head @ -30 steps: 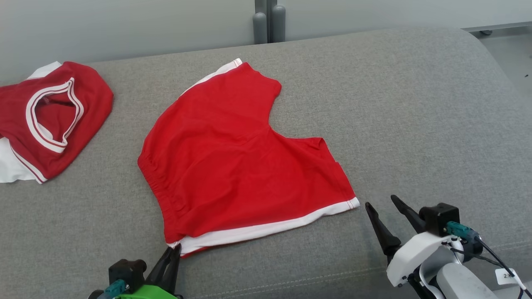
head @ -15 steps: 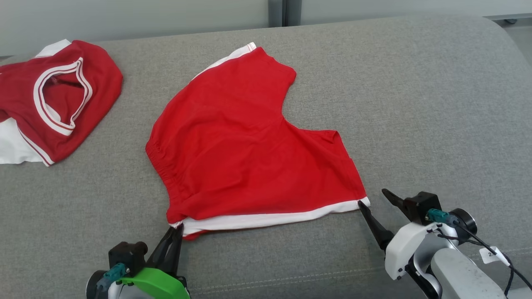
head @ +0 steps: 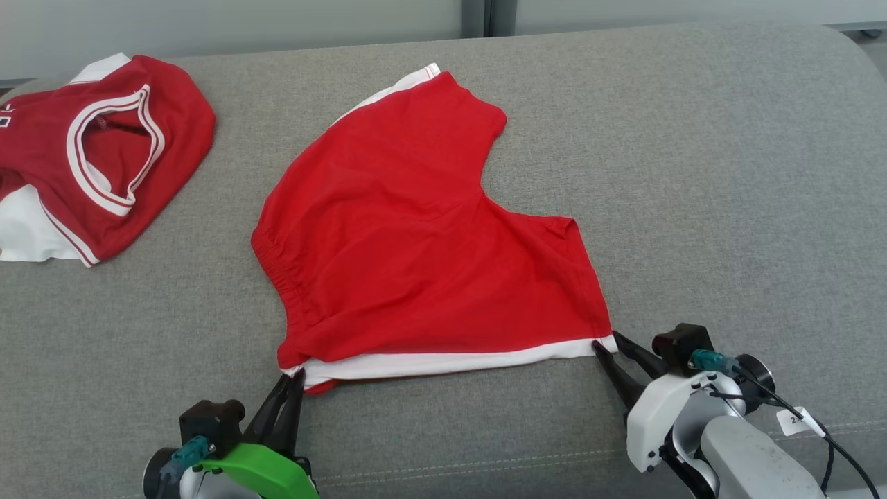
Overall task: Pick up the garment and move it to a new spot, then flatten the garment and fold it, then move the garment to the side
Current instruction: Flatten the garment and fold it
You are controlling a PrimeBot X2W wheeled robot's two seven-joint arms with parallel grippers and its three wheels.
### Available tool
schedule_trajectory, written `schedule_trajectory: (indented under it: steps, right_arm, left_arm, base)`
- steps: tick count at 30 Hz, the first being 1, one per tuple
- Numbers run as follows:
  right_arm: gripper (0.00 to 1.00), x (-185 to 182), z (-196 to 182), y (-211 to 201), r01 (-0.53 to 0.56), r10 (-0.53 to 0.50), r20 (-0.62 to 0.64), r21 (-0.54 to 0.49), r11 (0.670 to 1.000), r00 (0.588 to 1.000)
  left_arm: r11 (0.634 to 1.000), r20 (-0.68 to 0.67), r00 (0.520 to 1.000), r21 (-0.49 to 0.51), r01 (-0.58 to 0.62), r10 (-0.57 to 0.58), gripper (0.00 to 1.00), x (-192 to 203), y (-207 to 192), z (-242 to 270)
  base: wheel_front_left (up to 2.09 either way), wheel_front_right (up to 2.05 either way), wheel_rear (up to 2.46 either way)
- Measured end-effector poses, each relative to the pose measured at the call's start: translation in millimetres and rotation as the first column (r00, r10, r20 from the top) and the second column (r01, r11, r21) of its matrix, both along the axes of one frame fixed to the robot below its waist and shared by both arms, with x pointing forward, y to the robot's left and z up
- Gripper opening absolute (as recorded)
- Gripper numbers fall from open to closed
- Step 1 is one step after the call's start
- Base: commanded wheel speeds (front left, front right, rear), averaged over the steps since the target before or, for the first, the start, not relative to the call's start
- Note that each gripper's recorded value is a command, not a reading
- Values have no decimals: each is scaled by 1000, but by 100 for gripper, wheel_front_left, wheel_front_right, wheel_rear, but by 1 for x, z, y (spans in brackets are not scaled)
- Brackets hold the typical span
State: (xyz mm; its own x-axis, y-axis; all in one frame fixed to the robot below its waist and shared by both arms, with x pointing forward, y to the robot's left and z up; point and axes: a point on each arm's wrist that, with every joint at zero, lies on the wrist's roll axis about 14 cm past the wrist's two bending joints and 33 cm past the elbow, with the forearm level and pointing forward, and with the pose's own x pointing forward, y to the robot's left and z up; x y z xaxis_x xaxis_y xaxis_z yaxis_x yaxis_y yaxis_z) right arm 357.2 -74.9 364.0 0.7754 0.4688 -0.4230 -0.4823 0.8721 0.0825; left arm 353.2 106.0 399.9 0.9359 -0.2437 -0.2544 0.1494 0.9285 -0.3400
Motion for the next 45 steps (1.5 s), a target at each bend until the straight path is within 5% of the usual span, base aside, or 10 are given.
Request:
schedule_trajectory:
  steps: [9,29,45]
  right_arm:
    - [0,-2,-6,4,22,-20,-43,33,999,999]
    - [0,31,63,-1,120,-154,129,241,963,980]
    - [0,-9,97,3,41,-110,212,308,950,971]
  left_arm:
    - [1000,4,1000,-1,-1,1,0,1,1,1]
    - [995,177,981,-74,-64,77,0,23,11,58]
    - [994,241,966,-78,-81,98,0,-3,18,78]
  base:
    - [0,0,0]
    - [0,0,0]
    - [0,0,0]
